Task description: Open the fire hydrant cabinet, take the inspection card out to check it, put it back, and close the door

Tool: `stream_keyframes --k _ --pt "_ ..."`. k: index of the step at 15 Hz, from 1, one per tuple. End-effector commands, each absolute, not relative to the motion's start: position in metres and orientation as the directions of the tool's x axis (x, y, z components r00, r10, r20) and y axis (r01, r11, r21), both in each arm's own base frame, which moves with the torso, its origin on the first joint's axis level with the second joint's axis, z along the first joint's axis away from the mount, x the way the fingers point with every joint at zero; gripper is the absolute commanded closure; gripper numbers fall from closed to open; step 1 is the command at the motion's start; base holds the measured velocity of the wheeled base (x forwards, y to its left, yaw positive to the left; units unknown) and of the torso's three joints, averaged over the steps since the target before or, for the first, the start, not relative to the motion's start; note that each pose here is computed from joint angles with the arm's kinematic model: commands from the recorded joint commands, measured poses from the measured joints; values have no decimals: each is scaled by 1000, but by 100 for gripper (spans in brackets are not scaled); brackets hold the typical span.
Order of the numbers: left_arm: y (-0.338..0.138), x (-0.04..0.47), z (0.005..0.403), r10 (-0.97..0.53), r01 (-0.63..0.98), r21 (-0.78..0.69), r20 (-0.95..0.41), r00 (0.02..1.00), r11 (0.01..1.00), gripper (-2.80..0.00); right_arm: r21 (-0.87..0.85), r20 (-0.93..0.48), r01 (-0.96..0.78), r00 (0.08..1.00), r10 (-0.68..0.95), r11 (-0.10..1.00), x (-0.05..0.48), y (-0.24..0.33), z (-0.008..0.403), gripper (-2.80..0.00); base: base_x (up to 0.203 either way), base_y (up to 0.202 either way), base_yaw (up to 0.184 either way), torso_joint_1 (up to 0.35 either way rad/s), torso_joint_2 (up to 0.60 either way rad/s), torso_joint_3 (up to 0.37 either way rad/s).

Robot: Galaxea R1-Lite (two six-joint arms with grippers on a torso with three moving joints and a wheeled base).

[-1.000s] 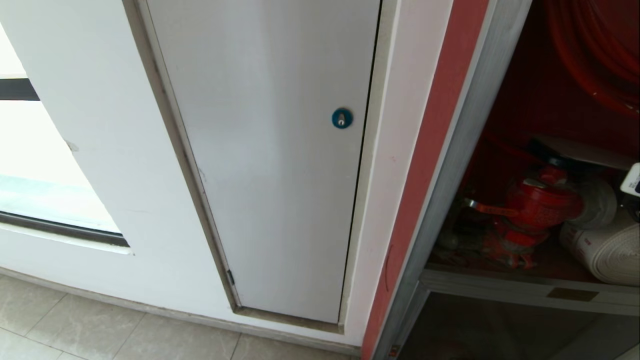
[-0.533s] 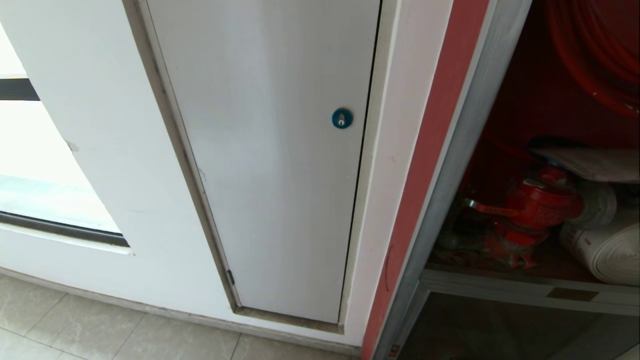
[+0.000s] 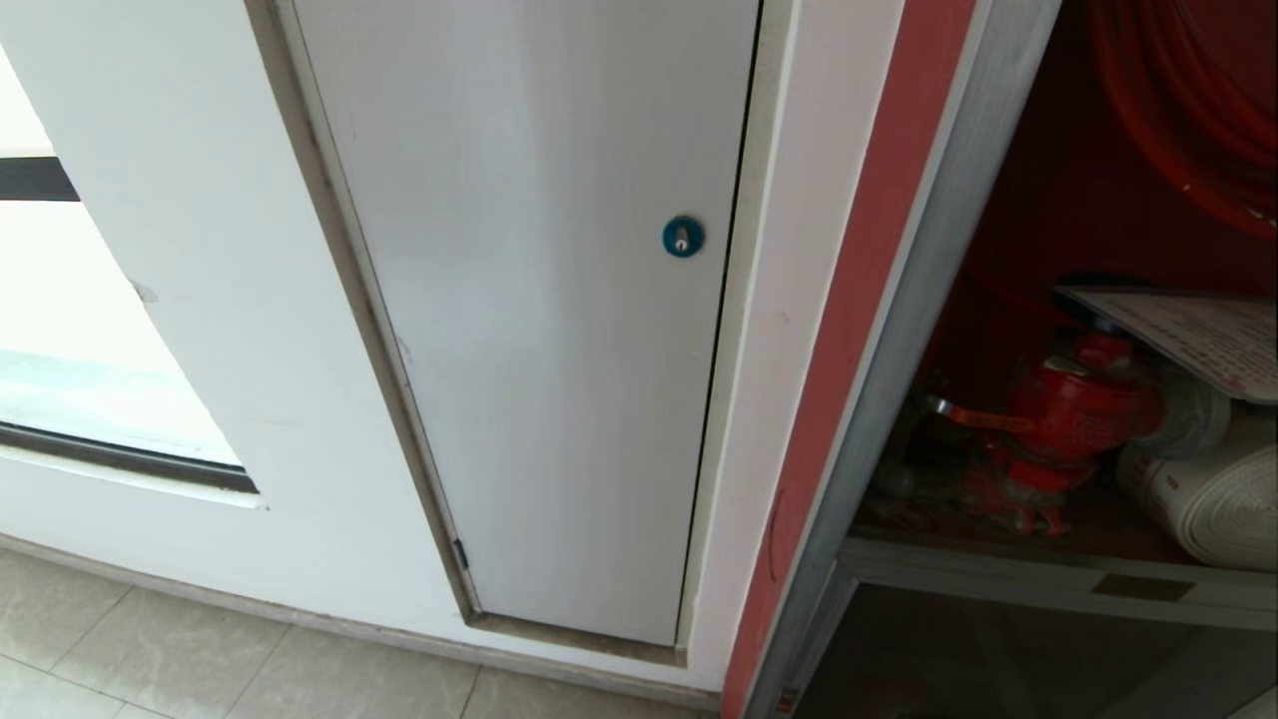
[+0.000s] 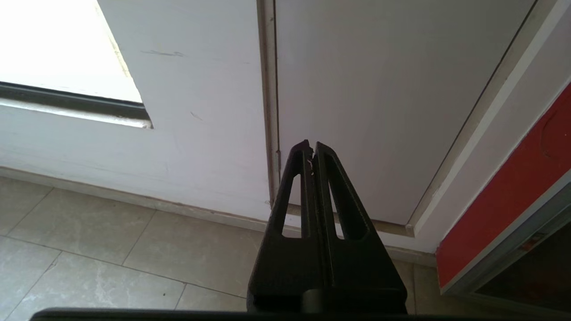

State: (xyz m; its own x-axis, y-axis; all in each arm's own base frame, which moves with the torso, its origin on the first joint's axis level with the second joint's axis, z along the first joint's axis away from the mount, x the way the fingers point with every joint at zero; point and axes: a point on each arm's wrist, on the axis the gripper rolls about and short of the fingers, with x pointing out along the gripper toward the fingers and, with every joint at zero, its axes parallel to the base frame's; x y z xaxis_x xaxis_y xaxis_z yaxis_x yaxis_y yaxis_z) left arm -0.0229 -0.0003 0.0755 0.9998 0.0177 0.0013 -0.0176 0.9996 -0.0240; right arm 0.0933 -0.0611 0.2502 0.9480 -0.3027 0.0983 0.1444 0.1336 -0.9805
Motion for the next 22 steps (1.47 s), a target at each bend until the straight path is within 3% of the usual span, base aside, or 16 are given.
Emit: stream_keyframes --k 1,10,15,22 --pt "0 -23 75 18 -18 -25 0 1000 1000 0 -971 112 167 951 -286 173 83 -53 244 0 0 0 0 0 0 0" --pt "0 -23 75 18 -18 -25 0 1000 1000 0 -847 44 170 967 -253 504 79 -49 218 0 0 0 0 0 0 0" --pt "0 -23 75 18 -18 -26 0 1000 999 0 -709 77 235 963 -259 664 68 -41 216 0 0 0 0 0 0 0" --pt "0 -23 75 18 -18 -25 0 1000 1000 0 -578 138 286 957 -254 764 56 -32 220 0 0 0 0 0 0 0"
